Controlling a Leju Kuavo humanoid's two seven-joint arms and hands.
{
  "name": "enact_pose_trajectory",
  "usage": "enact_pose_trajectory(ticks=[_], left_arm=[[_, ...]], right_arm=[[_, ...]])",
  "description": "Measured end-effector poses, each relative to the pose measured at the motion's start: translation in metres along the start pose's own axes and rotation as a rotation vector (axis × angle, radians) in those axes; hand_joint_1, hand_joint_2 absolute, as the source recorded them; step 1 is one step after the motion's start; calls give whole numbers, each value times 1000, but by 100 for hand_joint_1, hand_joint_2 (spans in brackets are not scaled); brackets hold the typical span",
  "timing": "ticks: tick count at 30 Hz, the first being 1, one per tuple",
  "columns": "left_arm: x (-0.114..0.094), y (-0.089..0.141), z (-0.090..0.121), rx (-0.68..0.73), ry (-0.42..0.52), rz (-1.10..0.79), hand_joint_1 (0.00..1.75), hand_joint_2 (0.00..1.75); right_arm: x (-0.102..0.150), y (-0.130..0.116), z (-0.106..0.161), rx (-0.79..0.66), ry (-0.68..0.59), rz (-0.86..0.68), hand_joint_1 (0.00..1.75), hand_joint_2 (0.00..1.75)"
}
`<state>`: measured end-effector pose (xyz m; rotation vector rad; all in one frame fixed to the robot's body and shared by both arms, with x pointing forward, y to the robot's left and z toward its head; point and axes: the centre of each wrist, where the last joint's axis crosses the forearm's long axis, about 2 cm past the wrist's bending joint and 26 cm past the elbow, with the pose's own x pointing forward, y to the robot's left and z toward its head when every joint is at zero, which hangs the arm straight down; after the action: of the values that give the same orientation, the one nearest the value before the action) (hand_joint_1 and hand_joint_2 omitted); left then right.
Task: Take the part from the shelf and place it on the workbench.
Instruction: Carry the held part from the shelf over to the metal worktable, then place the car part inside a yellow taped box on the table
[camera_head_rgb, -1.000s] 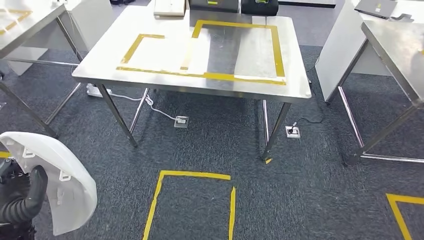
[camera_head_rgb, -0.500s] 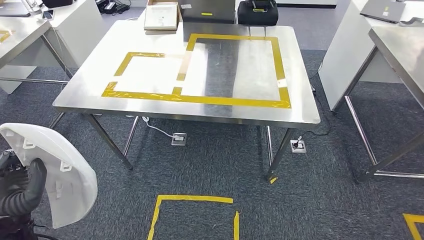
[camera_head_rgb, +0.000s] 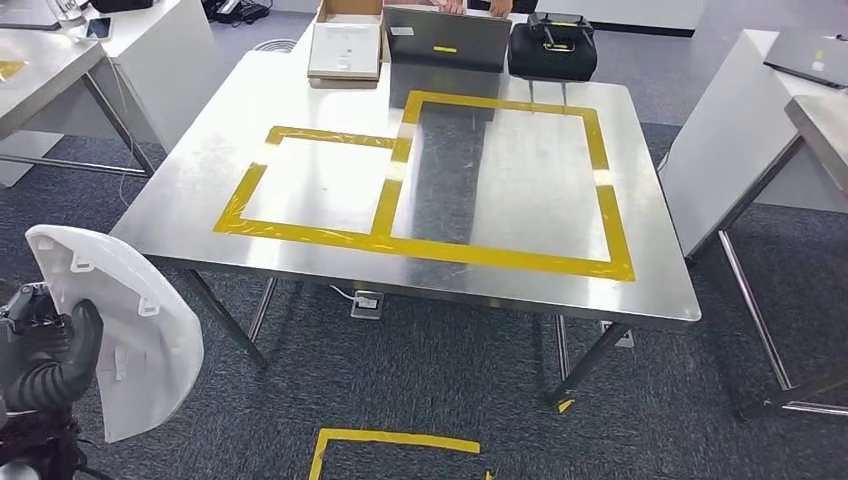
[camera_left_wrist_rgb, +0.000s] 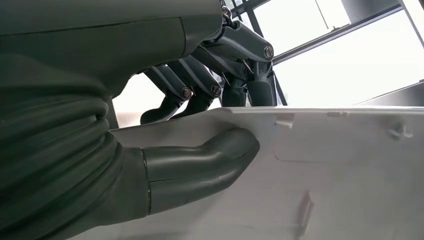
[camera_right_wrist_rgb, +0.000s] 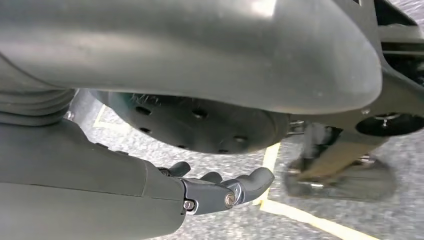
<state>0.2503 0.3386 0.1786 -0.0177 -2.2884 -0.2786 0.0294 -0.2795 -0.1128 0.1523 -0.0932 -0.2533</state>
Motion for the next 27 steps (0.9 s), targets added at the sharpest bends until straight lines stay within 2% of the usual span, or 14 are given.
enact_pose_trajectory(ticks=[8,14,20,23,27], left_arm=[[-7,-7,-11,-18,5,13,175,175],[-11,-9,-10,-30,22,10,175,175],[-18,-7,-19,-56,64,-89,175,175],[-33,11,-37,-55,102,-202,175,175],[-67,58,-73,-9,167,-464,175,175]], right_arm=[[4,-1,0,-11,-10,-25,0,0],[1,0,0,-11,-8,-29,0,0],[3,0,0,-2,1,-31,0,0],[3,0,0,11,-4,-30,0,0],[5,1,0,20,-11,-26,0,0]])
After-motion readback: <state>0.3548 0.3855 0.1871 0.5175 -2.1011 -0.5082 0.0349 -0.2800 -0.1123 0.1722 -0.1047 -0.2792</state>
